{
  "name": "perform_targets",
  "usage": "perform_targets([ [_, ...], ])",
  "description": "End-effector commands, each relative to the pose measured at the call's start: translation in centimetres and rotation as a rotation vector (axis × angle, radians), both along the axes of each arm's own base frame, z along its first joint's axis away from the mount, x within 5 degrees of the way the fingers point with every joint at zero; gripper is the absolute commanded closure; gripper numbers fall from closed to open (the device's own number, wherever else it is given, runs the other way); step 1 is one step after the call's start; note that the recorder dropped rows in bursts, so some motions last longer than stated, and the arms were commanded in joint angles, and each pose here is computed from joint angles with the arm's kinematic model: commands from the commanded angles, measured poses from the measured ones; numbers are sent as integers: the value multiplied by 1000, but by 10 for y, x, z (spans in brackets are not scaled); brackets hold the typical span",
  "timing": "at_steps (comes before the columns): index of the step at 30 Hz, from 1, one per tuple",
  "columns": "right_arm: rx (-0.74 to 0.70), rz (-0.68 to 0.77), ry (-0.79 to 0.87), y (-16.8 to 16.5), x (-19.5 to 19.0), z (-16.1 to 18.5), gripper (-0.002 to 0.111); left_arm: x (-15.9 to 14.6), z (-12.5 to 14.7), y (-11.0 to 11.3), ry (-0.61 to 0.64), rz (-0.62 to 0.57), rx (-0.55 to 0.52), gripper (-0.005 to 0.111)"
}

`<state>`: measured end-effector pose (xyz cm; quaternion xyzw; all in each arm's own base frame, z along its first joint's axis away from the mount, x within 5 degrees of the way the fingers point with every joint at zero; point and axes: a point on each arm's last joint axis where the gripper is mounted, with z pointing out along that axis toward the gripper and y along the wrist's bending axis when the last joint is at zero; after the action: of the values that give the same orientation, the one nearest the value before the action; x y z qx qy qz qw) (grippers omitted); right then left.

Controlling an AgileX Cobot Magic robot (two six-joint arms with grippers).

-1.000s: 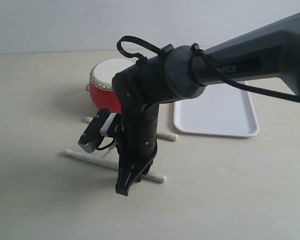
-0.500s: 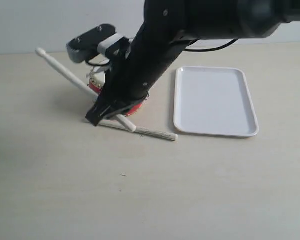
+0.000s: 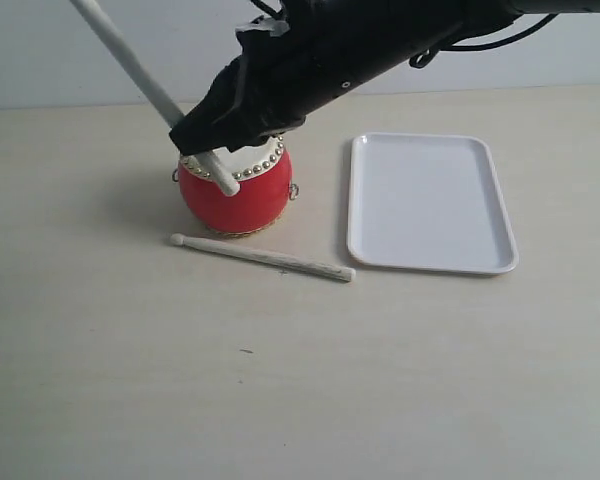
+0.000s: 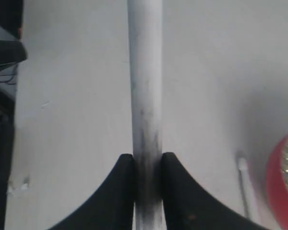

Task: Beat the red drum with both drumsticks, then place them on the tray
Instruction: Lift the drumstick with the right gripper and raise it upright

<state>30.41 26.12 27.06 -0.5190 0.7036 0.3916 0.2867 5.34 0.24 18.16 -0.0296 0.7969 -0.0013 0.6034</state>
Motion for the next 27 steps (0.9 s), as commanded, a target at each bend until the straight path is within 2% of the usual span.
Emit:
perform_targets([
  [1, 113, 104, -39, 2, -8, 14, 108, 0, 0, 0, -10, -1, 0, 107],
  [7, 150, 143, -52, 3, -11, 17, 108, 0, 0, 0, -17, 0, 9, 107],
  [10, 150, 143, -52, 3, -11, 17, 108, 1, 3, 2, -43, -5, 97, 107],
  [12, 150, 143, -52, 3, -11, 17, 108, 2, 8, 1, -93, -8, 106, 107],
  [15, 152, 149, -49, 3, -12, 17, 108, 3, 21, 0, -243, -15, 89, 107],
  [19, 153, 158, -44, 3, -12, 17, 108, 2, 39, -2, -448, -21, -35, 107],
  [24, 153, 160, -44, 3, -13, 17, 108, -1, 49, -3, -562, -37, -361, 107],
  [27, 154, 159, -41, 4, -13, 17, 108, -3, 57, -4, -645, -66, -456, 107],
])
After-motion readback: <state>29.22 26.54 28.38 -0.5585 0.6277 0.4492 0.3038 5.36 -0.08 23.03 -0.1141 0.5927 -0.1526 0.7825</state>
